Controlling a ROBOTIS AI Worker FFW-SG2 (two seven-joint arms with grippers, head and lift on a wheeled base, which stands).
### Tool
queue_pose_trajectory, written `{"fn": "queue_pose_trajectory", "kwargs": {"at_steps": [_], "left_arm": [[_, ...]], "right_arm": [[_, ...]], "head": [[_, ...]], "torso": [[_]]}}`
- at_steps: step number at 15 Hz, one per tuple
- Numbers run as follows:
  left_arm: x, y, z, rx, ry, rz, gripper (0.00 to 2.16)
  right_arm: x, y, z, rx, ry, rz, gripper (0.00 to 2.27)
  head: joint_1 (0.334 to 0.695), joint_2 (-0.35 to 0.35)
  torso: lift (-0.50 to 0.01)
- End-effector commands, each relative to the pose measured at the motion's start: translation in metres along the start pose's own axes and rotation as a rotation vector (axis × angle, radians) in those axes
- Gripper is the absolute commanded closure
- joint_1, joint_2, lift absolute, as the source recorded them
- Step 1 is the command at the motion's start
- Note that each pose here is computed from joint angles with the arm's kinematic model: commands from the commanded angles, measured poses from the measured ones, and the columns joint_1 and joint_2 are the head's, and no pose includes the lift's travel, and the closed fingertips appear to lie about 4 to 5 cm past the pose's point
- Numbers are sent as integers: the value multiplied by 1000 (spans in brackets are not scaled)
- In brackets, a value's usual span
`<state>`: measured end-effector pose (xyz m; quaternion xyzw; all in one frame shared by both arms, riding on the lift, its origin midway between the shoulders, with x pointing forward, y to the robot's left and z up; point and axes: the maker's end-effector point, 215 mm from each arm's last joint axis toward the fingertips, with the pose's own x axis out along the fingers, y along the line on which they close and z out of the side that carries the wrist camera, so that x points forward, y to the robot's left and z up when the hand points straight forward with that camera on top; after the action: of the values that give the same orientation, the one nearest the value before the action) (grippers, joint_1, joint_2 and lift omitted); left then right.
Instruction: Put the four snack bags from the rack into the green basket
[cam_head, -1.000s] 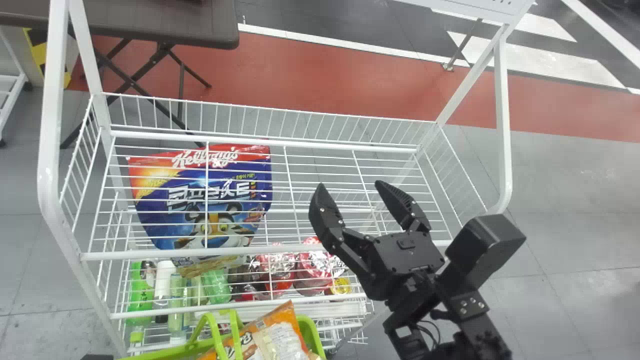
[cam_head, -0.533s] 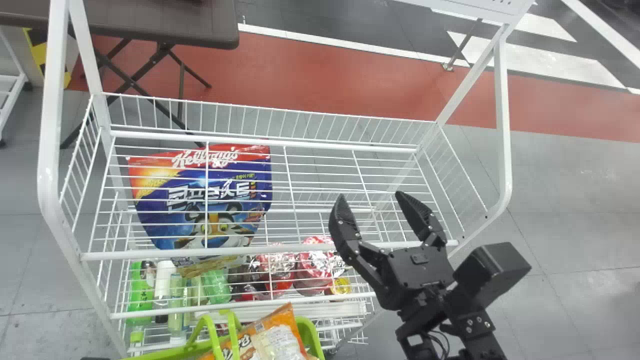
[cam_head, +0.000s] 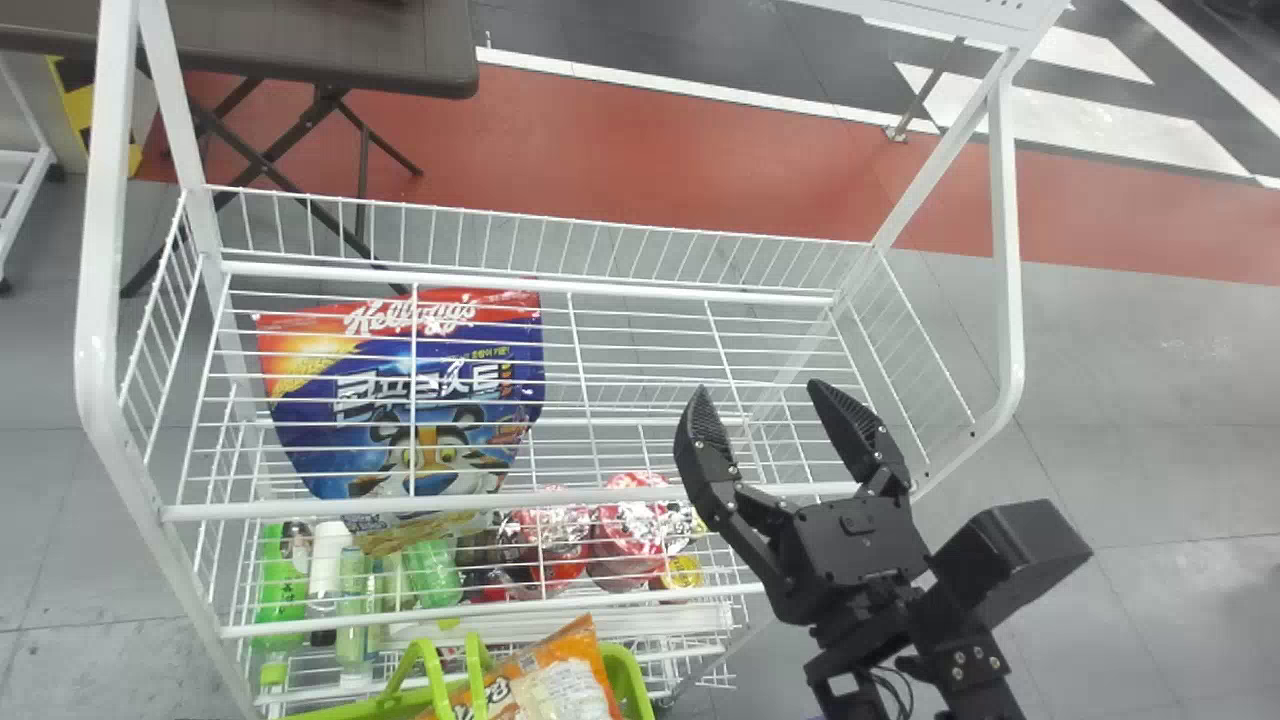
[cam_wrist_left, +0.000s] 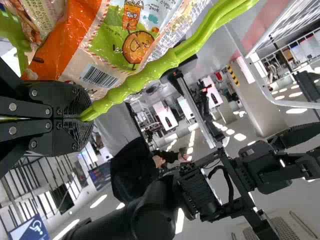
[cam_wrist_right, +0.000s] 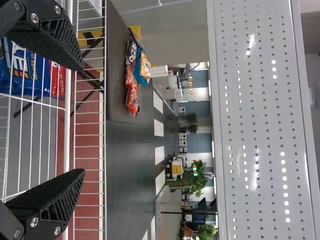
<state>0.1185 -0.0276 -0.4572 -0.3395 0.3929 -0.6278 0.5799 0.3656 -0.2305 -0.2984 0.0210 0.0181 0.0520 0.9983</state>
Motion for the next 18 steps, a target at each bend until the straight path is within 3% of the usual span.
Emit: {"fn": "queue_pose_trajectory", "kwargs": {"at_steps": [1,18], "left_arm": [[0,1,-1,-1,0,3,2115],[7,7,7,-10,6,17,2111]], "right_arm": [[0,-1,1,-3,-3,1,90],[5,-6,9,-13,-60,8,87]], "head": [[695,-350],[695,-350]], "torso": [[-6],[-6]]}}
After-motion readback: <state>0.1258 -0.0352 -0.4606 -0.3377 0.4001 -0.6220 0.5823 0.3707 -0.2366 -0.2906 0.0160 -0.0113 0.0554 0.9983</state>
